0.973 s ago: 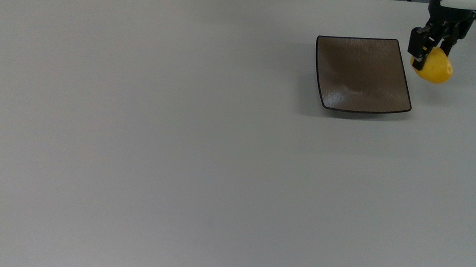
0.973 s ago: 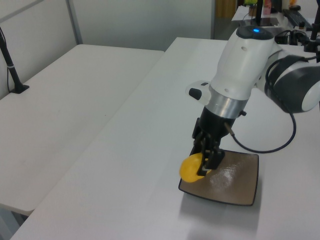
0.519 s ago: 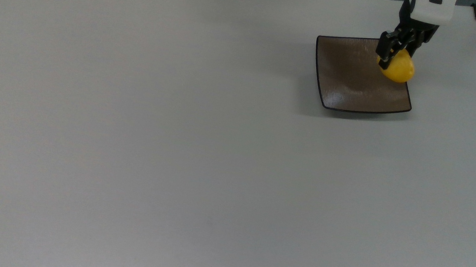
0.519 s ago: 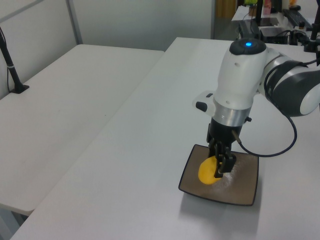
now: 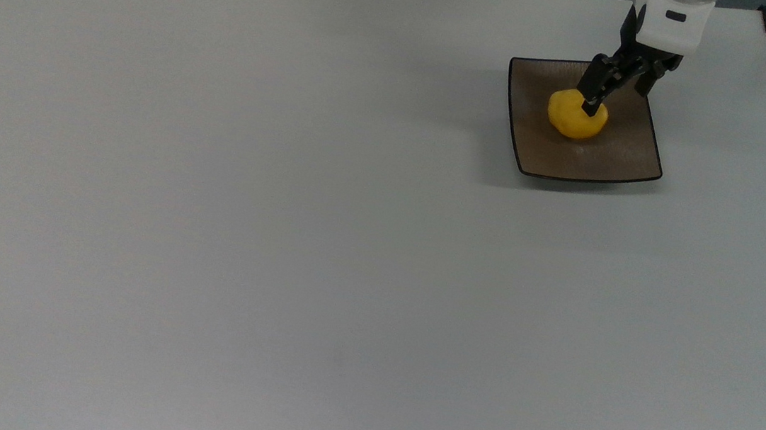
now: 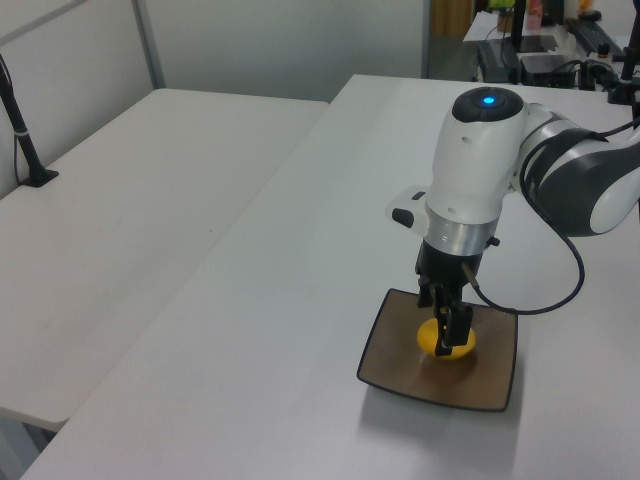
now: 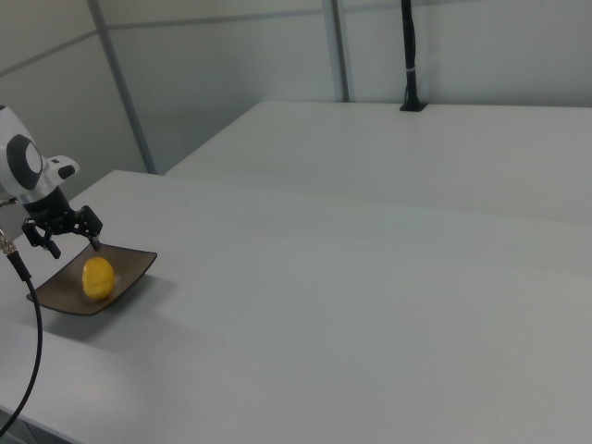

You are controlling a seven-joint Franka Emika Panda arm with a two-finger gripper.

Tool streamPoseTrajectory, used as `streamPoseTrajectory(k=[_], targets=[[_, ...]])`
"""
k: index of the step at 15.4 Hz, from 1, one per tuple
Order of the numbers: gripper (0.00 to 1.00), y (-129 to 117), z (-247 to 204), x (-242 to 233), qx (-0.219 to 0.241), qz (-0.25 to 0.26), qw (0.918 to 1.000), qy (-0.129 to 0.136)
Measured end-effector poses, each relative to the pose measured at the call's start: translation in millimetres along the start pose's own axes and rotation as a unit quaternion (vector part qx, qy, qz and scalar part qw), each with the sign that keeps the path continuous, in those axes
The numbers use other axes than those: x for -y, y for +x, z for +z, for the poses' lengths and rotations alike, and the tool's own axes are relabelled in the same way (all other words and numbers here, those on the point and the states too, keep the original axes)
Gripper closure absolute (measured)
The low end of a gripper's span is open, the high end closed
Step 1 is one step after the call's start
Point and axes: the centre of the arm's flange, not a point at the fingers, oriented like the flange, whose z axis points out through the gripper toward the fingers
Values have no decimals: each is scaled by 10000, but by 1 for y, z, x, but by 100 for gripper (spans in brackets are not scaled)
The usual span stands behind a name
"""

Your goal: Put potatoes on a ceramic plate

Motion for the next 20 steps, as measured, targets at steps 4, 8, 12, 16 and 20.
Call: streamPoseTrajectory(k=[4,8,12,16,20], targets=[[0,1,-8,-5,-62,41,10000,-16],[0,-13,-24,-32,448,279,9984,-184],[0,-32,-60,-81,898,839,9921,-250],[0,-59,-96,-167,1176,1636,9788,-373],[0,-86,-114,-264,1089,2511,9614,-296]])
